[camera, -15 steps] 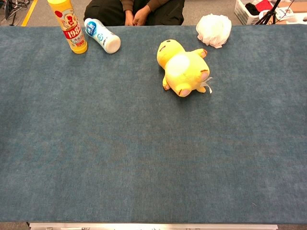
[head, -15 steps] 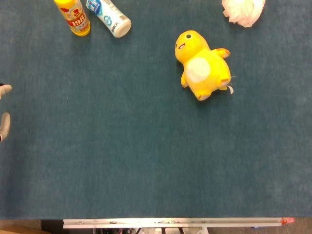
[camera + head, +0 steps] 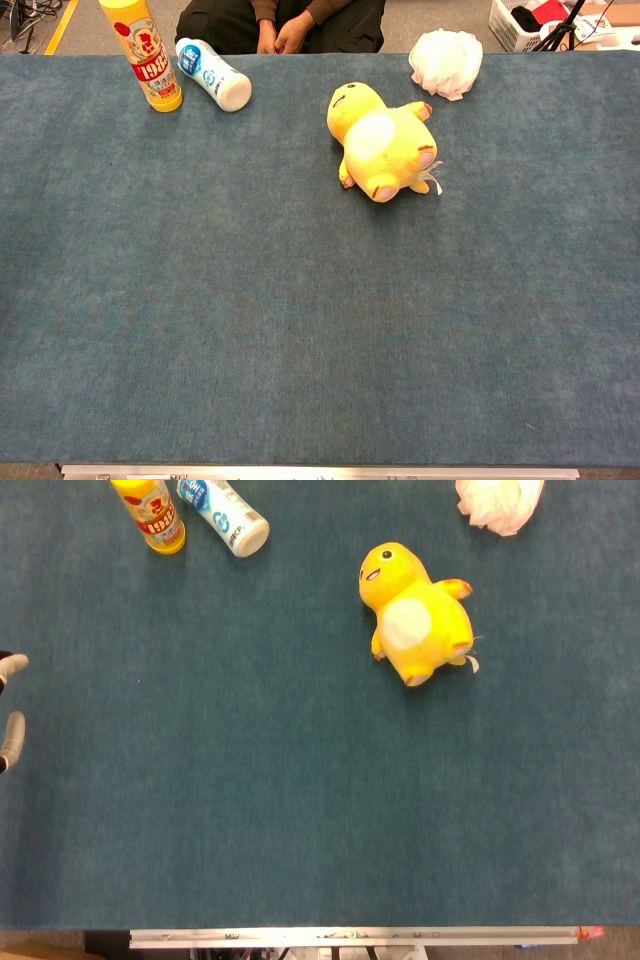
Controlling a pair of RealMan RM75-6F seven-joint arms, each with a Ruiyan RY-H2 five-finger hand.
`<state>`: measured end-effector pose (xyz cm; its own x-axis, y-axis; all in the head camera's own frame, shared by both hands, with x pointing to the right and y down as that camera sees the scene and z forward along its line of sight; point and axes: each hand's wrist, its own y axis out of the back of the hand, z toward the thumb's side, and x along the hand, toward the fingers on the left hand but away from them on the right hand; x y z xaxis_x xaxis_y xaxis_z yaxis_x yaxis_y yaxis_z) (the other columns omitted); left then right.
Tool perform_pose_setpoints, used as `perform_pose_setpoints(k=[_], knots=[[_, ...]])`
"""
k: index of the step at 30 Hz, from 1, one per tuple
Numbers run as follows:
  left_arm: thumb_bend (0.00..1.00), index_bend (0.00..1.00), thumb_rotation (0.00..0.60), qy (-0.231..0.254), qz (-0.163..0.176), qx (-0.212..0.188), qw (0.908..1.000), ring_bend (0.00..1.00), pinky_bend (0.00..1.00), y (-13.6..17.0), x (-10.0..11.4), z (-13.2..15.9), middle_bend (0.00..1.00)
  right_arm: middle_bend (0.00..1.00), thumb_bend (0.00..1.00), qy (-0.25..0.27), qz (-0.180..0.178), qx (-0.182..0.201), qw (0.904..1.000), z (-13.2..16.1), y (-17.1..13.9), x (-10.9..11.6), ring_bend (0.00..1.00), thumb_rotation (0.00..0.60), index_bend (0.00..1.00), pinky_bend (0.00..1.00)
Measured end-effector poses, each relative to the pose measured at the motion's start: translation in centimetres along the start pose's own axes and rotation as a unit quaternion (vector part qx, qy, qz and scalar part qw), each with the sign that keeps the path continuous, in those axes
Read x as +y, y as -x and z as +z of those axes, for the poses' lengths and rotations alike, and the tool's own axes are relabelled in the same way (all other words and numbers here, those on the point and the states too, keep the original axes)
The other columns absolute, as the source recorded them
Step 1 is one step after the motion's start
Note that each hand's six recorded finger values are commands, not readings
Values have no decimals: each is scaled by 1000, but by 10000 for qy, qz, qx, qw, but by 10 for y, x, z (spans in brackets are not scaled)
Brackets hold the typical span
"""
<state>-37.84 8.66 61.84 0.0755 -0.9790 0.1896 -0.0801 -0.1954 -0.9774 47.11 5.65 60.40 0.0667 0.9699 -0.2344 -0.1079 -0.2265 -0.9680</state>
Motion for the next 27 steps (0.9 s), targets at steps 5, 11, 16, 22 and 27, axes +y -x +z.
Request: perform_pose_setpoints(k=[5, 11, 16, 22, 27], knots=[[472, 235, 600, 24, 10, -11, 10000, 137, 67, 0, 1, 0, 242, 462, 264, 110, -9, 189, 9998, 8, 0, 0, 372, 600, 79, 484], [473, 235, 600, 34, 19, -9, 10000, 137, 67, 0, 1, 0, 242, 462, 263, 325, -48, 751, 9966, 33, 4, 1, 372, 600, 84, 484], [472, 235, 600, 57, 61, -17, 10000, 137, 67, 1, 3, 0, 242, 492, 283, 584, -241, 1568, 9856, 72, 9, 2, 403, 600, 84, 494], [472, 234, 600, 76, 103, 47, 9999, 137, 67, 5, 7, -2, 242, 631, 429, 1114, -576, 2502, 9600, 125, 15, -5, 590, 600, 59, 663], [472, 234, 600, 111, 151, 82, 9998, 137, 67, 8, 11, -3, 242, 799, 691, 1037, -949, 3087, 9407, 163, 19, -12, 781, 600, 0, 842]])
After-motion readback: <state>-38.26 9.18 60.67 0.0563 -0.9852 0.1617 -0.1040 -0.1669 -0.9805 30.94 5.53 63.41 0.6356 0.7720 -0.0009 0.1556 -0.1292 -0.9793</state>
